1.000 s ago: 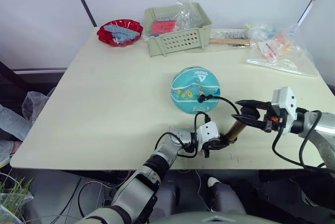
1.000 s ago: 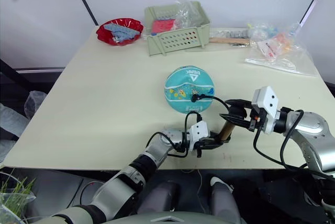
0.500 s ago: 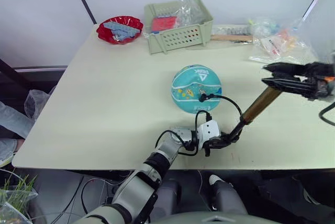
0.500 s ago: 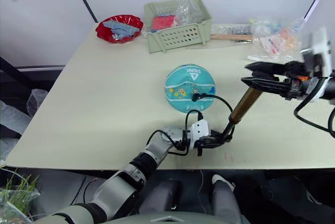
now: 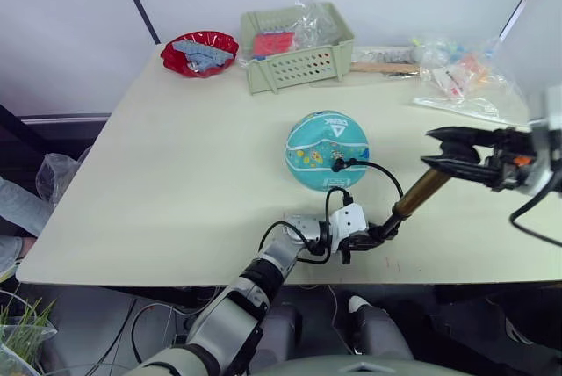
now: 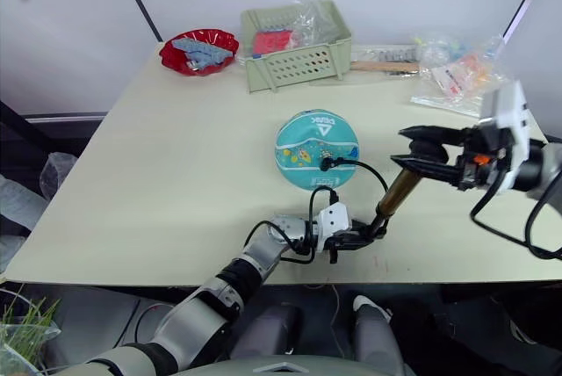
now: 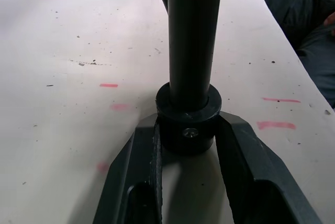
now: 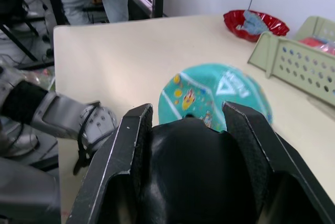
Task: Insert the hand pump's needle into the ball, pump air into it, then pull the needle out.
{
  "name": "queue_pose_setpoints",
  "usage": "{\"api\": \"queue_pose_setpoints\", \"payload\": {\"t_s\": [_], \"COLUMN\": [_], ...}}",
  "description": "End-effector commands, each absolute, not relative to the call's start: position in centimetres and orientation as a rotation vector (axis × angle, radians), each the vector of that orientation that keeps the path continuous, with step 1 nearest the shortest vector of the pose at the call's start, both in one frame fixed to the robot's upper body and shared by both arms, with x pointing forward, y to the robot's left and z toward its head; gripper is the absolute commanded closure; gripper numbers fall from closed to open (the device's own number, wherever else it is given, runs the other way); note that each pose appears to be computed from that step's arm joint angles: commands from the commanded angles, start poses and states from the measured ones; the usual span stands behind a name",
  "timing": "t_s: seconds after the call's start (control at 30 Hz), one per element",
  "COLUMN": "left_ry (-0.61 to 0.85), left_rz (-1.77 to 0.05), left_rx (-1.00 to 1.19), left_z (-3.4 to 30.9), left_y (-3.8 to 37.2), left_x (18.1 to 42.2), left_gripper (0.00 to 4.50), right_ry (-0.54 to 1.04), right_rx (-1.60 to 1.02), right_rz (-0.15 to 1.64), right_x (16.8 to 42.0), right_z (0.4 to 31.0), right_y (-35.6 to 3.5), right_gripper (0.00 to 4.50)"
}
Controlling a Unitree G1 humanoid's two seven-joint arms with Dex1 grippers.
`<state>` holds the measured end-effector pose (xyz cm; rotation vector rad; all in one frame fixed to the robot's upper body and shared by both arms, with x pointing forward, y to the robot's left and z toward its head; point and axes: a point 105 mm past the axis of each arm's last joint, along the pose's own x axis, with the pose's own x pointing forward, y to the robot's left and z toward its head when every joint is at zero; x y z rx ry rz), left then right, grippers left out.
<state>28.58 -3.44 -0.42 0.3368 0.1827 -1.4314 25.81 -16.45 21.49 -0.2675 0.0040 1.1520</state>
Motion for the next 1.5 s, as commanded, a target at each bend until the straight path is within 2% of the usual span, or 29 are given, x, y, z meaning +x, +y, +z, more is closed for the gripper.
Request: {"api": "queue_pose_setpoints", "payload": {"t_s": [0.03, 0.17, 0.3, 0.5, 0.67, 0.9, 1.0, 1.1, 1.23, 1.5], "left_ry": [0.332, 0.332, 0.332, 0.335, 0.336, 0.335, 0.332, 0.331, 0.324, 0.316], "left_rz": [-1.418, -1.414, -1.414, -1.411, -1.414, -1.415, -1.413, -1.414, -1.405, -1.394], "left_rx": [0.366, 0.364, 0.364, 0.367, 0.369, 0.369, 0.369, 0.368, 0.37, 0.364], "left_z": [-3.5, -3.4, -3.4, -3.3, -3.3, -3.2, -3.2, -3.2, -2.9, -2.7], "left_y": [-1.5, -1.5, -1.5, -1.4, -1.4, -1.5, -1.5, -1.6, -1.7, -1.8], "left_x": [27.7, 27.7, 27.7, 27.9, 28.0, 28.2, 28.2, 28.3, 28.6, 28.8], "left_gripper": [3.45, 3.45, 3.45, 3.45, 3.45, 3.45, 3.45, 3.45, 3.45, 3.45], "right_ry": [0.125, 0.143, 0.062, -0.043, -0.123, -0.163, -0.156, -0.125, -0.008, 0.081], "right_rx": [-0.284, -0.328, -0.306, -0.279, -0.257, -0.27, -0.278, -0.273, -0.289, -0.283], "right_rz": [1.131, 1.123, 1.108, 1.116, 1.142, 1.143, 1.13, 1.126, 1.126, 1.098], "right_x": [26.1, 26.1, 26.3, 26.4, 25.8, 25.0, 24.9, 25.2, 26.0, 27.0], "right_z": [16.6, 13.8, 14.2, 19.2, 24.5, 29.3, 30.2, 29.6, 25.7, 17.5], "right_y": [-16.2, -16.0, -15.7, -16.6, -17.3, -18.1, -18.4, -18.4, -18.3, -17.1], "right_gripper": [2.83, 2.83, 2.83, 2.83, 2.83, 2.83, 2.83, 2.83, 2.83, 2.83]}}
